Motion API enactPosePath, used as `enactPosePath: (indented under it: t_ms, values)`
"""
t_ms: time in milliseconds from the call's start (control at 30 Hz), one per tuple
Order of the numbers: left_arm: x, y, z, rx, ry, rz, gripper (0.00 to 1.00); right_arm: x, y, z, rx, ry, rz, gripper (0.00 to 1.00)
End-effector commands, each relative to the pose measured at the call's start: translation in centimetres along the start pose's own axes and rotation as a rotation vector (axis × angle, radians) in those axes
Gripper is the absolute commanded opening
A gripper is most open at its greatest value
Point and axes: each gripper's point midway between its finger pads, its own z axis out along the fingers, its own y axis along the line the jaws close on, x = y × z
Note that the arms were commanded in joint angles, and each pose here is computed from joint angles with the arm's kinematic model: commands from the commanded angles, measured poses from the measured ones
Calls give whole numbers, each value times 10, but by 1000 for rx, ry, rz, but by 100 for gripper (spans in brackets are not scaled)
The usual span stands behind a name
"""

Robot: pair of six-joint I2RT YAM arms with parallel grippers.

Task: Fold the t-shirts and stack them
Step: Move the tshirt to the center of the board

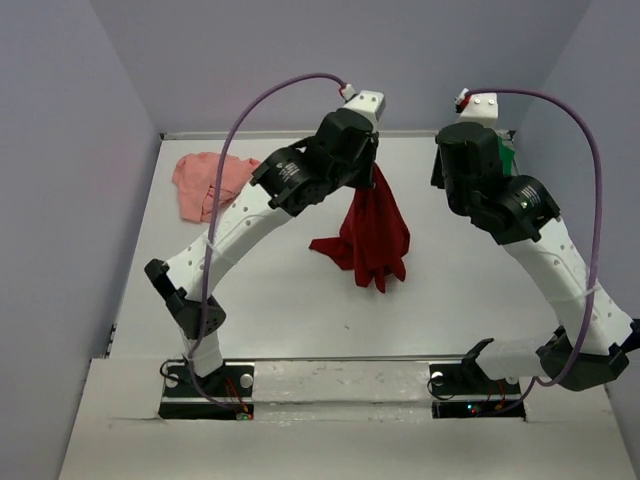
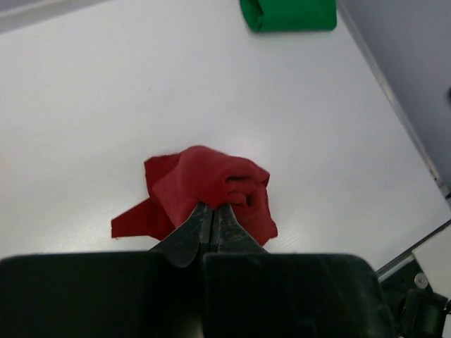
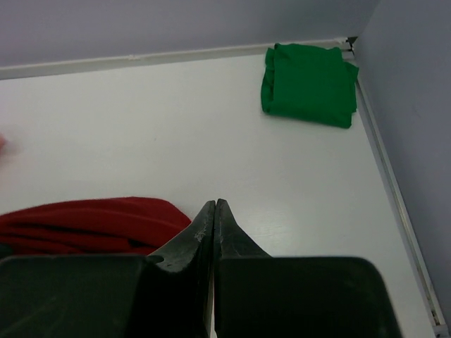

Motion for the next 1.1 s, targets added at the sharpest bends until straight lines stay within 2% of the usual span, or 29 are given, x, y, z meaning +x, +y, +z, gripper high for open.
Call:
enactPosePath:
  t_ms: [0,100,400,567,667,733,800,833,933,1000,1033,1067]
  values:
    - [-97,23,-107,-53,-302,-63,0,17,5,6,18,45,7,0]
    - [-128,50,-167,-120,-442,-89,0,17,2,7,41,46,3,0]
    - [-128,122,-263,-340,-578,-201,0,11,-27,4,122,48,19,0]
    - [-126,133,-272,-380,-589,-209,0,9,-26,6,110,52,1,0]
    - [-128,119,-249,-340,-556,-181,0,11,-22,6,89,61,5,0]
    - [-129,97,-213,-277,-503,-141,0,16,-22,6,86,69,12,0]
    - [-119,56,-144,-162,-387,-82,0,15,-22,4,78,64,30,0]
    - [-123,55,-145,-156,-401,-88,0,16,-21,4,73,68,30,0]
    - [-98,-1,-64,28,-263,-27,0,10,-22,-2,56,57,63,0]
    - [-93,-30,-41,124,-237,-18,2,9,-23,-3,59,56,66,0]
    - [-80,-59,-21,211,-191,0,79,9,-23,-3,58,60,66,0]
    - [-72,-74,-14,254,-162,10,99,9,-24,-4,61,62,63,0]
